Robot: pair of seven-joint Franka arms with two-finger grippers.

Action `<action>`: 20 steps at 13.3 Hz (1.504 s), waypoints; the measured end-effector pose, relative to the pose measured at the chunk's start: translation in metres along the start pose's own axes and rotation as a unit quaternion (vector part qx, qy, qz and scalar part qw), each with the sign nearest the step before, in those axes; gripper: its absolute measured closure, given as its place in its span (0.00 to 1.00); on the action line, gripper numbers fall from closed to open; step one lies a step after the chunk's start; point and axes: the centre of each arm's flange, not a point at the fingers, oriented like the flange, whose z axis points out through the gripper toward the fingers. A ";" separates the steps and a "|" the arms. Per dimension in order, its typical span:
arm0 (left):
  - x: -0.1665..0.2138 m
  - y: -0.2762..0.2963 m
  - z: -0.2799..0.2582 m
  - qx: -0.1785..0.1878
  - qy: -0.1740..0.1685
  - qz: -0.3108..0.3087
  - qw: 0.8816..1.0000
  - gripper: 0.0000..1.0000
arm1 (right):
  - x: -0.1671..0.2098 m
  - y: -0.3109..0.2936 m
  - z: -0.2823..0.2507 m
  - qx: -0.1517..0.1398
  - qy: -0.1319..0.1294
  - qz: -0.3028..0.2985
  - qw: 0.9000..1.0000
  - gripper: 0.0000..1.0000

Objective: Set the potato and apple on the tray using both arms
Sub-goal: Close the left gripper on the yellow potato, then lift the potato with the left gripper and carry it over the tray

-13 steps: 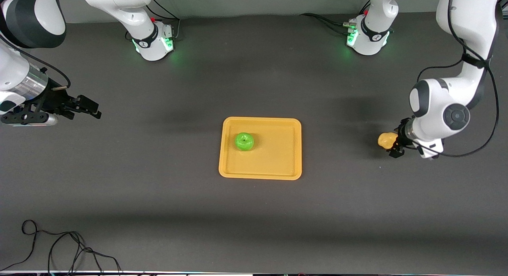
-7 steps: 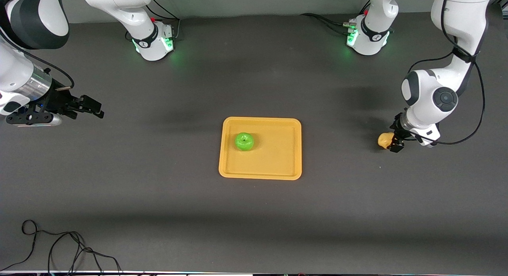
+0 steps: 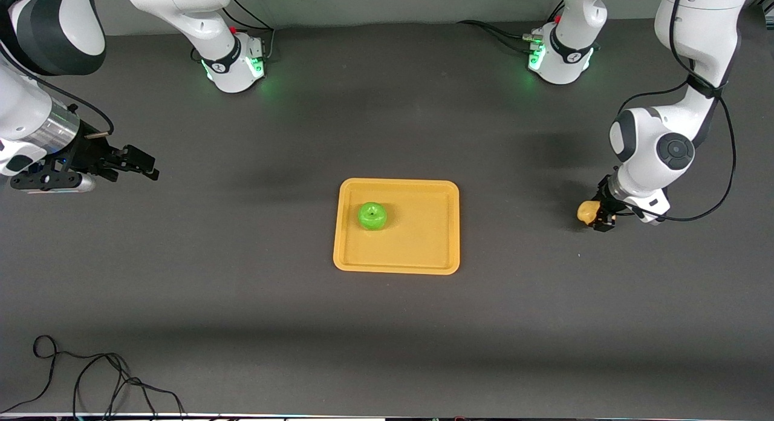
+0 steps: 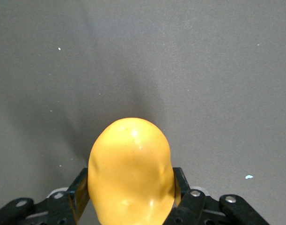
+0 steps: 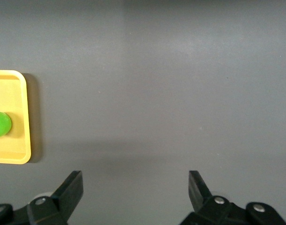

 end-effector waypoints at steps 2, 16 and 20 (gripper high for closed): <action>-0.002 0.009 -0.007 -0.008 0.002 0.007 1.000 0.26 | 0.000 0.000 0.000 0.000 0.000 0.000 1.000 0.00; -0.114 0.139 -0.151 0.013 -0.053 0.479 0.876 0.26 | 0.002 -0.011 -0.004 0.000 0.013 -0.011 1.000 0.00; -0.232 0.154 -0.140 0.012 -0.060 0.557 0.828 0.26 | 0.002 -0.012 -0.004 -0.001 0.014 -0.011 1.000 0.00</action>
